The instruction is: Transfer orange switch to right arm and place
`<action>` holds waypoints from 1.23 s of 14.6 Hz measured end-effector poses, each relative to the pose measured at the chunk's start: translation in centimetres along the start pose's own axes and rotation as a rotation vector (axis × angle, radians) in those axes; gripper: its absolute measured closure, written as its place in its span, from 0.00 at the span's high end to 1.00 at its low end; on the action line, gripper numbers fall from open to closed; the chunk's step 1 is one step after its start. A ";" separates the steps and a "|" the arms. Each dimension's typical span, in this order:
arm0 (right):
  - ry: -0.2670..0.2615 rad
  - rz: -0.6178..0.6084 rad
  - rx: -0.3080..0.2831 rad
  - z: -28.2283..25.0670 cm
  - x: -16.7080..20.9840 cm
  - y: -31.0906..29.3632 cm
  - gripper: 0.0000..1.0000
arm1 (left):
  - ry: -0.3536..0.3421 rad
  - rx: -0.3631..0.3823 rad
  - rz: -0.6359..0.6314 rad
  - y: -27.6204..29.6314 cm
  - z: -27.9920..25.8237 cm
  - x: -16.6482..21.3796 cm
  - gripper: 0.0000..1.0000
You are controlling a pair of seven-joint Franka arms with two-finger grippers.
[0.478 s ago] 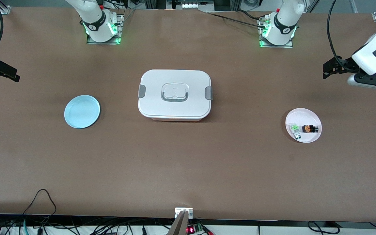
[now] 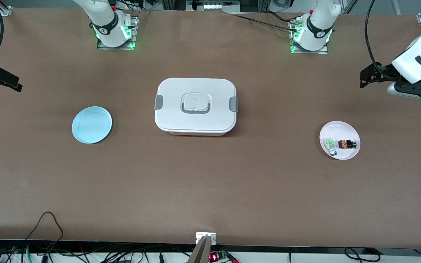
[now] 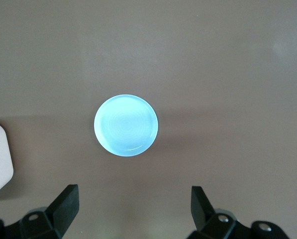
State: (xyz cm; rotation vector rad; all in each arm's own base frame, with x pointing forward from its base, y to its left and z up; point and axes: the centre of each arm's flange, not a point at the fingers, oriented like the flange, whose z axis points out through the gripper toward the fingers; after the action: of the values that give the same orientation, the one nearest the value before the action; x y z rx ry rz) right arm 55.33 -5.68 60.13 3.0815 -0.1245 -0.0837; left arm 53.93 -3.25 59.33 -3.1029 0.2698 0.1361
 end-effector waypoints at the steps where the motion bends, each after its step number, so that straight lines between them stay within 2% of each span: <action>1: 0.000 0.000 0.000 0.0 0.0 0.0 1.00 | 0.000 0.000 0.002 0.1 0.0 0.0 1.00; 11: 0.000 0.000 0.000 0.0 0.0 0.0 1.00 | -0.005 0.000 0.000 0.1 0.0 -0.1 1.00; 18: 0.000 0.000 0.000 0.0 0.0 0.0 1.00 | -0.087 -0.010 -0.083 -0.9 1.2 -0.6 1.00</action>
State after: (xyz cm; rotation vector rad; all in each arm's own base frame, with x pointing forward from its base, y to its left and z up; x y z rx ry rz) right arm 55.33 -5.69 60.16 3.0815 -0.1250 -0.0836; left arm 53.36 -2.19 58.22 -3.1013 0.1382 0.2710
